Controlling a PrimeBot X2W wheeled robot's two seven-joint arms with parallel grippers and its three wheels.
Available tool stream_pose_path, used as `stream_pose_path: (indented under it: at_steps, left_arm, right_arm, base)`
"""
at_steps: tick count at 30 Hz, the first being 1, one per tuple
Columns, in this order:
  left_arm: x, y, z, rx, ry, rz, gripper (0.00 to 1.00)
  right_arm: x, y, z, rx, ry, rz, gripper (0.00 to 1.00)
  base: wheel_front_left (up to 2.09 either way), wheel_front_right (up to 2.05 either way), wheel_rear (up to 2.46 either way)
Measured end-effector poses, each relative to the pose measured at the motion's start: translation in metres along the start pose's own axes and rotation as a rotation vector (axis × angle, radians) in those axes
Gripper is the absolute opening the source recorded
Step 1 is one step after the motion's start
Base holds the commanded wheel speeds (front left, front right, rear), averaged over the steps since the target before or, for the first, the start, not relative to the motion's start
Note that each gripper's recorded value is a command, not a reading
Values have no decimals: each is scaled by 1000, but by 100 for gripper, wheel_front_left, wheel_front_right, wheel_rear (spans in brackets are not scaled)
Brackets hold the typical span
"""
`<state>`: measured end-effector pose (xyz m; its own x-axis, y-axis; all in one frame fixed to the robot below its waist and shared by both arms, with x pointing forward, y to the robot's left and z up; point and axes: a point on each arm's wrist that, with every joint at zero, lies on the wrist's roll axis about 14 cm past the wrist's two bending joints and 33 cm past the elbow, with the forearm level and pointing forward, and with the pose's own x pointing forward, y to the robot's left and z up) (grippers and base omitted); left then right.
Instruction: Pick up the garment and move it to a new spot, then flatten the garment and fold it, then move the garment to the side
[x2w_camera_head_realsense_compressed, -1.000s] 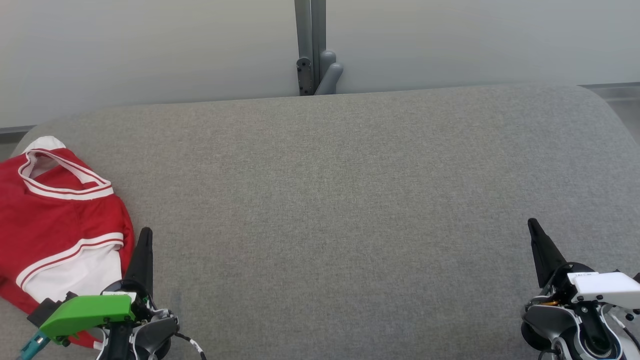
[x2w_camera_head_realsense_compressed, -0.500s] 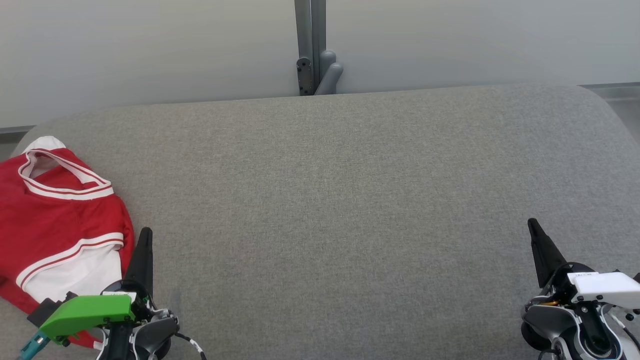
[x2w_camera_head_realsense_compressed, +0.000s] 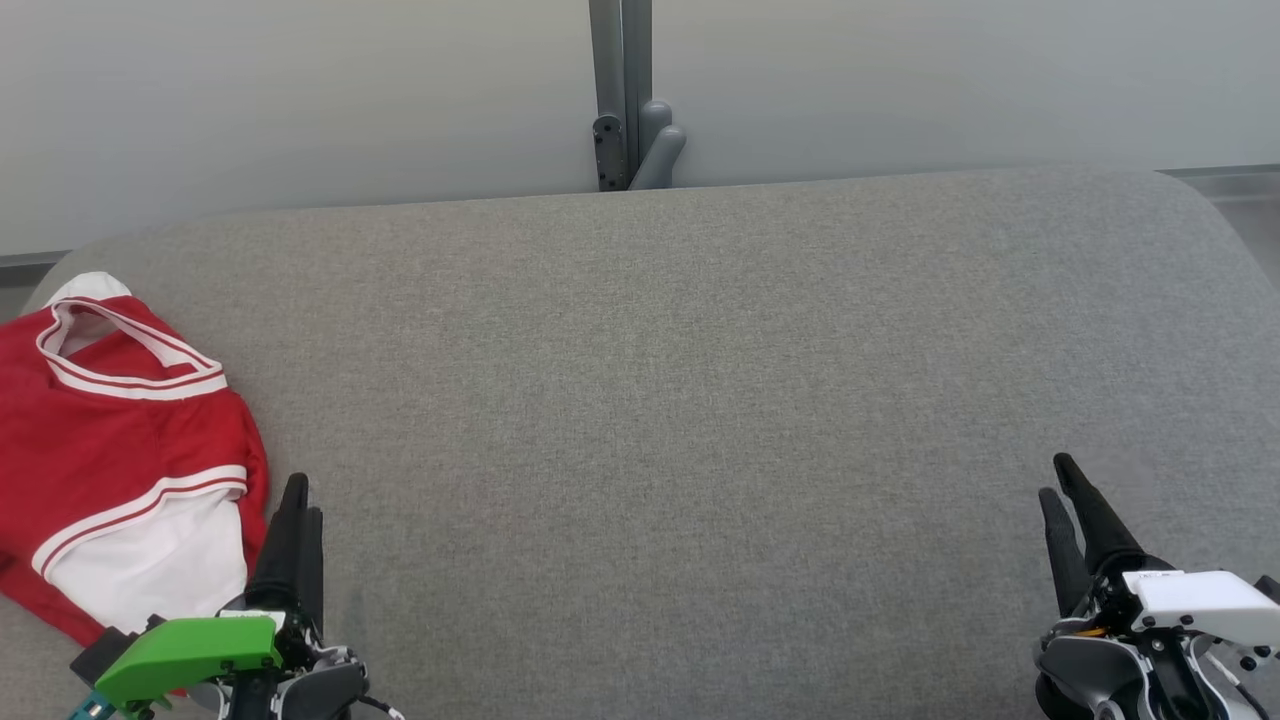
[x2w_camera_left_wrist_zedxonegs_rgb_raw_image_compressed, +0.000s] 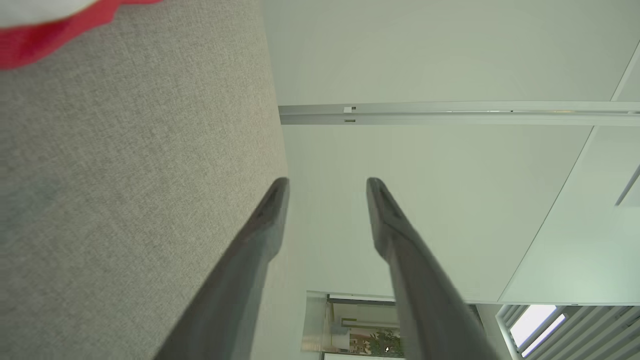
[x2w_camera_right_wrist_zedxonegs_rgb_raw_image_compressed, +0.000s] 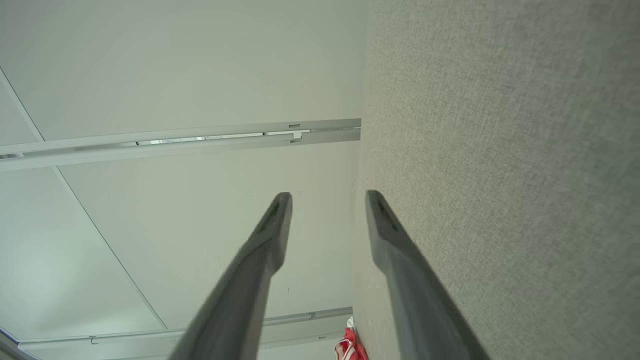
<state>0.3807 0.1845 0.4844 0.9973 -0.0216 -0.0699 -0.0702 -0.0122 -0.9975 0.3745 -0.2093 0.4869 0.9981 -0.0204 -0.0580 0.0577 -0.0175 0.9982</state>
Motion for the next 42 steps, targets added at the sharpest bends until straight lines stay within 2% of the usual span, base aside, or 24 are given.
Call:
stream_pose_path:
  at_steps: [7,15,30,42]
  left_arm:
    - [0,-2,-5,6,-5,-6,100]
    - [0,0,-6,93,-12,0,100]
    - [-2,-3,-2,466,-33,3,100]
    - [-1,3,-11,740,-7,15,100]
  right_arm:
    - [0,0,-2,-33,-12,-3,100]
    - [1,7,-4,-204,-17,12,100]
    - [3,25,-11,-670,-4,66,100]
    - [2,25,-14,-929,-1,78,100]
  base:
    - [0,0,0]
    - [0,0,0]
    - [0,0,0]
    - [0,0,0]
